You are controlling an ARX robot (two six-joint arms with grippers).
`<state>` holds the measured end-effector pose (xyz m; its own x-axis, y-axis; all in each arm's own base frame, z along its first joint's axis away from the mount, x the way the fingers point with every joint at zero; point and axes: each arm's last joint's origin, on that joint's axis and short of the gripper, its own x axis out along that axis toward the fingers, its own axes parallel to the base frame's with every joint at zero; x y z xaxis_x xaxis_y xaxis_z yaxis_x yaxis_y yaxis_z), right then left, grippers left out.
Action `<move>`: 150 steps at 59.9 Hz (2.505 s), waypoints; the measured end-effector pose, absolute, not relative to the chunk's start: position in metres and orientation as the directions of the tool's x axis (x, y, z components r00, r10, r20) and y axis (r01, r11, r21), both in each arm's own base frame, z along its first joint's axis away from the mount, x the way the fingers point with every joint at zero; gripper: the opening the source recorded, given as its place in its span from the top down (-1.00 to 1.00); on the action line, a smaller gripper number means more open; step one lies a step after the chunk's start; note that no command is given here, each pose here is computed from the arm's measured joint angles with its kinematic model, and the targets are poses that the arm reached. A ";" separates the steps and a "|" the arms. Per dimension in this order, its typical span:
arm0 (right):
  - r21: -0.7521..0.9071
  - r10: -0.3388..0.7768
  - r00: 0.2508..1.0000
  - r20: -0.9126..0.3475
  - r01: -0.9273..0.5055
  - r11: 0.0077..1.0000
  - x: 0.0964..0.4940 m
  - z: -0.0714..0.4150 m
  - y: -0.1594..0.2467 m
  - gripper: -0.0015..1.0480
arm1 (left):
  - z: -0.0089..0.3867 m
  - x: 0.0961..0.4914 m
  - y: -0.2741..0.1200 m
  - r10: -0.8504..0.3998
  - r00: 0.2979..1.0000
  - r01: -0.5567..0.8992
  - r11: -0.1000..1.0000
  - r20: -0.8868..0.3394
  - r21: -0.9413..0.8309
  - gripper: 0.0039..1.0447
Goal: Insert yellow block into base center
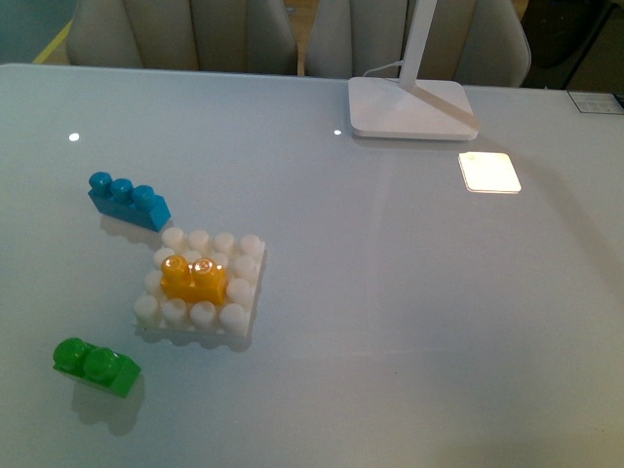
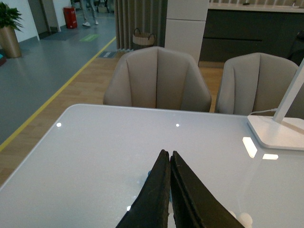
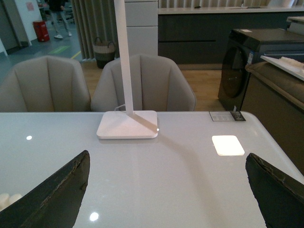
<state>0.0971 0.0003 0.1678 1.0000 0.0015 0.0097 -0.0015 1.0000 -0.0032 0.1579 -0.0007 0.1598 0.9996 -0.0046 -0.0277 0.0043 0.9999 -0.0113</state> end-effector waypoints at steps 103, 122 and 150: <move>-0.003 0.001 1.000 0.010 -0.001 1.000 0.097 0.168 0.000 -0.83 | 0.168 0.097 0.000 -0.004 1.000 0.004 1.000 0.008 -0.010 0.96; -0.003 0.002 1.000 0.010 -0.001 1.000 0.097 0.168 0.000 -0.83 | 0.168 0.097 0.000 -0.004 1.000 0.004 1.000 0.008 -0.010 0.77; -0.003 0.002 1.000 0.010 -0.001 1.000 0.097 0.168 0.000 -0.83 | 0.168 0.097 0.000 -0.004 1.000 0.004 1.000 0.008 -0.008 -0.86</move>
<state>0.0971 0.0003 0.1678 1.0000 0.0015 0.0097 -0.0015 1.0000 -0.0032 0.0973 -0.0004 0.1675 1.0000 -0.0038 0.0078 0.0039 1.0000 -0.0082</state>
